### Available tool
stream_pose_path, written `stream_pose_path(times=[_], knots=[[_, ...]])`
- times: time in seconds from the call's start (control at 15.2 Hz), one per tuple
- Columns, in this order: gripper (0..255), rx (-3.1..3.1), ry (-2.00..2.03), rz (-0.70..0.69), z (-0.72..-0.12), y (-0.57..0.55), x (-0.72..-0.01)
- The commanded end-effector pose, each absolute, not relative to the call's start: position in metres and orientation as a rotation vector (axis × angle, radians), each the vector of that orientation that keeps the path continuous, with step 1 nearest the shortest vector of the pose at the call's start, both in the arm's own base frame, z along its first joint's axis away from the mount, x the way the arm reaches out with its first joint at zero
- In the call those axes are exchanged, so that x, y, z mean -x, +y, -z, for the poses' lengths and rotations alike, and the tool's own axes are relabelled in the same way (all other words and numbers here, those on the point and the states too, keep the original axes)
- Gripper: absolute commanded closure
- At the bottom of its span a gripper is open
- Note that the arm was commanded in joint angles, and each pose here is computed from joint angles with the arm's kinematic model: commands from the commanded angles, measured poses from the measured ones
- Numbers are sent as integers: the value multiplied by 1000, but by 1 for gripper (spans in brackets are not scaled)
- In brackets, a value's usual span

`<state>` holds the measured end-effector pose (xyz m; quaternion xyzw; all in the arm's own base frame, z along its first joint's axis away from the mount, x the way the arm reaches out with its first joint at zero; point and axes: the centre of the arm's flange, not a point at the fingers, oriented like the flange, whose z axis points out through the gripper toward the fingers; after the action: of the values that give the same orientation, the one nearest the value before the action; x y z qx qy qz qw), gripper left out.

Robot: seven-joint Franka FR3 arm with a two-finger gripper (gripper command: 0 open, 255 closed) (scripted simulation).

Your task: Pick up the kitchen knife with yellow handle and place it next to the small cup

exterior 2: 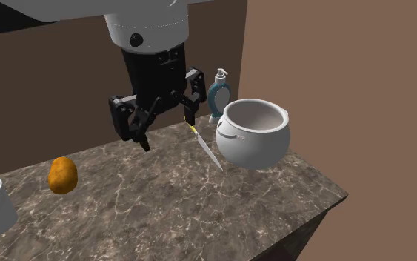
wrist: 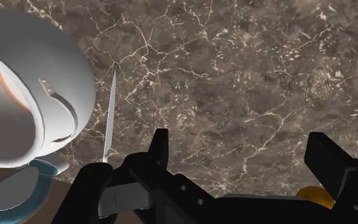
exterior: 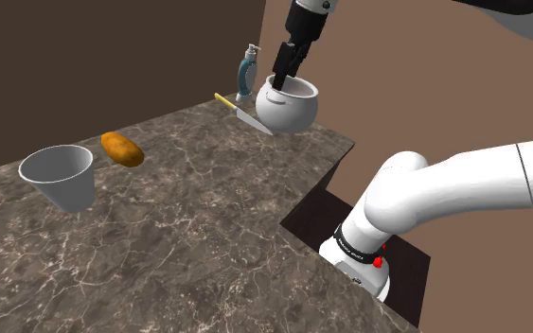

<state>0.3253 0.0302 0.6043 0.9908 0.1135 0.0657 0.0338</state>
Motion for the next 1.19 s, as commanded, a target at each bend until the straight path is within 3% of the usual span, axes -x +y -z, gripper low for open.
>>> stream_pose_path(times=[0.0, 1.12], knots=[[0, -3047, 349, -202, -604, 30, -325], [0, -3106, 159, -109, -477, -72, -491]])
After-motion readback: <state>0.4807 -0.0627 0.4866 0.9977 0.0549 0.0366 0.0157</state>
